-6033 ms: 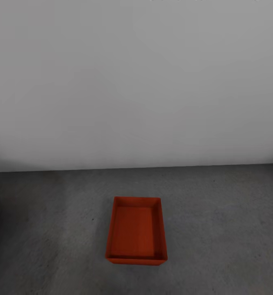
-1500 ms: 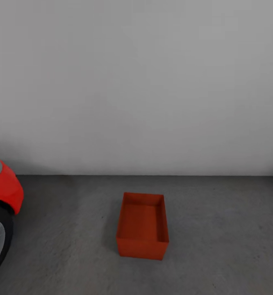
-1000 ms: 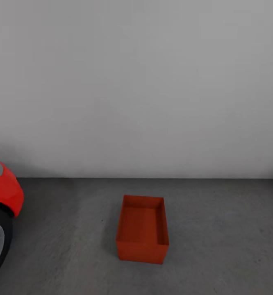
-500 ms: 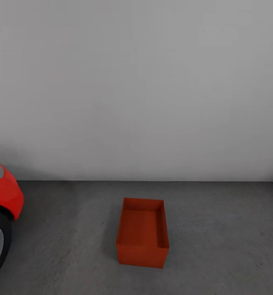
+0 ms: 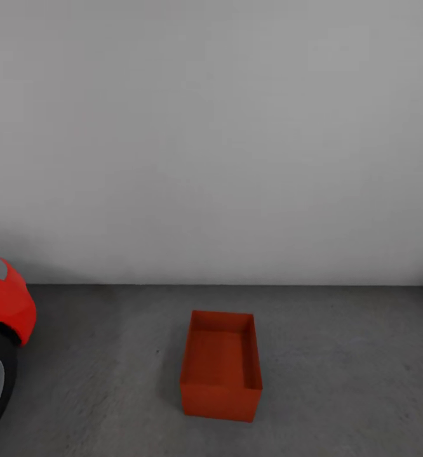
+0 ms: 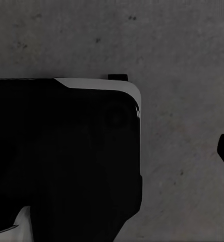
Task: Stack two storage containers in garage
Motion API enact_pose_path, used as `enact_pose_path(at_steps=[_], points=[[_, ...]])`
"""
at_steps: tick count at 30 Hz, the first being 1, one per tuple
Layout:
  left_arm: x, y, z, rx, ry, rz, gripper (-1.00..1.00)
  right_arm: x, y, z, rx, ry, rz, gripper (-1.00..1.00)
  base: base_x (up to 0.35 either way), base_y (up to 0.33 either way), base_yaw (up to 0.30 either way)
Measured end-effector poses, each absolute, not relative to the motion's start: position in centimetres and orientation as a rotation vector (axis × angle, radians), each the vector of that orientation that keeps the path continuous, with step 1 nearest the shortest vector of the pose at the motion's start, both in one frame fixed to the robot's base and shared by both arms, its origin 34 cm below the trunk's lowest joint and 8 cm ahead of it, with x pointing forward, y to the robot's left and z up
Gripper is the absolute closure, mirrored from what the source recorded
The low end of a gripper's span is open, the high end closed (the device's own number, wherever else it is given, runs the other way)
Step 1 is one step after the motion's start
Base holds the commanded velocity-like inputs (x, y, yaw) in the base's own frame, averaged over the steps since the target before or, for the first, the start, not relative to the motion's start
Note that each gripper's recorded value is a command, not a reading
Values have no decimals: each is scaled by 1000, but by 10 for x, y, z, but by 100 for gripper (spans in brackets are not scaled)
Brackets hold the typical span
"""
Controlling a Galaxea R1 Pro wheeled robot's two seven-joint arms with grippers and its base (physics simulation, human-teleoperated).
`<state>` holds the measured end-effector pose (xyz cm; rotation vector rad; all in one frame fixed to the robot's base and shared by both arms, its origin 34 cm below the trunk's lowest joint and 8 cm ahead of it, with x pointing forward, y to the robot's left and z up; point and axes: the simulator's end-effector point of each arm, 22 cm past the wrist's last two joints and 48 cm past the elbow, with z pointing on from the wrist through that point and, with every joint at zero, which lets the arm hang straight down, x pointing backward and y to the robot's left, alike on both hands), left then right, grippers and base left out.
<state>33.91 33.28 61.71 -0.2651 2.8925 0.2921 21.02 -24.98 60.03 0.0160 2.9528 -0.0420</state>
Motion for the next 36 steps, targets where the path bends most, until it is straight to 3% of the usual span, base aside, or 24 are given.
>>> enact_pose_path(at_steps=[36], points=[[360,333,631,-269,2835,281,-100,232,-251,606,14,2897,-43,-100,0,0,0]])
